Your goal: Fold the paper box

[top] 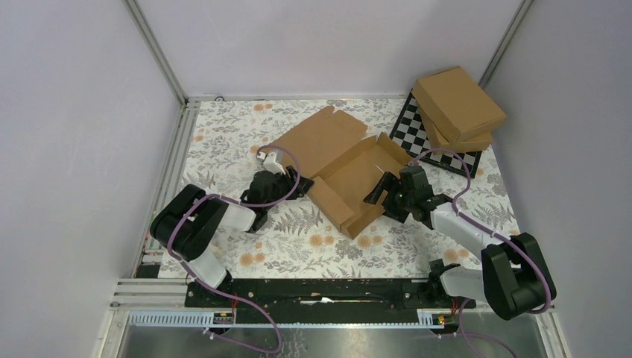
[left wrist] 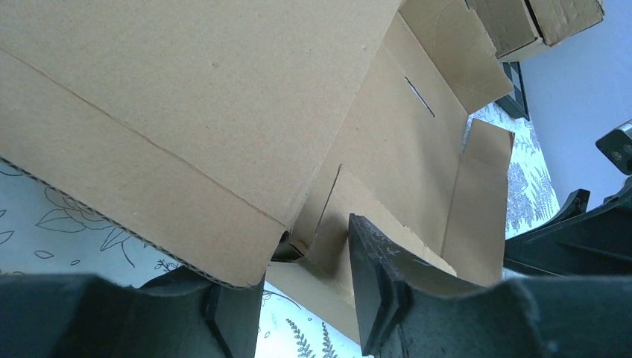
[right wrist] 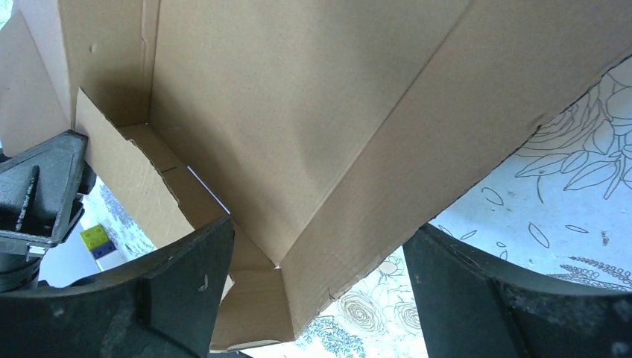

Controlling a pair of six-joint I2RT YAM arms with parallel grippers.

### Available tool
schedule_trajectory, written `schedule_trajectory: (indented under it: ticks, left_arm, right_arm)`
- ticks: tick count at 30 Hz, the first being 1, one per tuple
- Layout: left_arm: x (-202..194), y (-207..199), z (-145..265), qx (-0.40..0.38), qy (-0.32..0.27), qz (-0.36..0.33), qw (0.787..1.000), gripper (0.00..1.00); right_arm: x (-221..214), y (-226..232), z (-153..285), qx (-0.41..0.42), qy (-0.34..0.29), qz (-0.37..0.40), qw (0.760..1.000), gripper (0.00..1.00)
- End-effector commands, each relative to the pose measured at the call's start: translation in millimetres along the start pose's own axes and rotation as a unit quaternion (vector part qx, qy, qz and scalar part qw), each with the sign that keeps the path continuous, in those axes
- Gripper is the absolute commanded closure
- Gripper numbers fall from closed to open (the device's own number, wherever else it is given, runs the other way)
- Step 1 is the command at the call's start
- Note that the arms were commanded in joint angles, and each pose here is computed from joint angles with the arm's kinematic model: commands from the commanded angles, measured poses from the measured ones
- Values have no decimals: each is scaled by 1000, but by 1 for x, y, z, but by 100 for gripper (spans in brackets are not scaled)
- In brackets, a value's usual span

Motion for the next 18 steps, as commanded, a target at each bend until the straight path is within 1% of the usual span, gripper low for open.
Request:
schedule_trajectory:
  ticks: [1, 6, 14, 18]
  left_arm:
    - [17, -29, -6, -64, -21, -19, 998, 56]
    - [16, -30, -5, -68, -19, -19, 997, 50]
    - [16, -33, -4, -78, -19, -20, 997, 37]
    - [16, -33, -4, -79, -18, -20, 997, 36]
  right_arm:
    - [16, 22, 7, 48, -24, -6, 999, 11]
    - [20, 27, 6, 58, -24, -1, 998, 13]
    - [19, 26, 6, 58, -22, 8, 998, 13]
    - [19, 25, 5, 55, -21, 10, 998, 13]
Point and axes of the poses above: each gripper's point midway between its finger pads, its own z axis back along the fingers, its own y axis along the line the jaws close on, x = y × z, the point moved 5 cm from there along z, back along the fingers, and after that the axes turned 11 degrees about z, right-handed, at the moved point
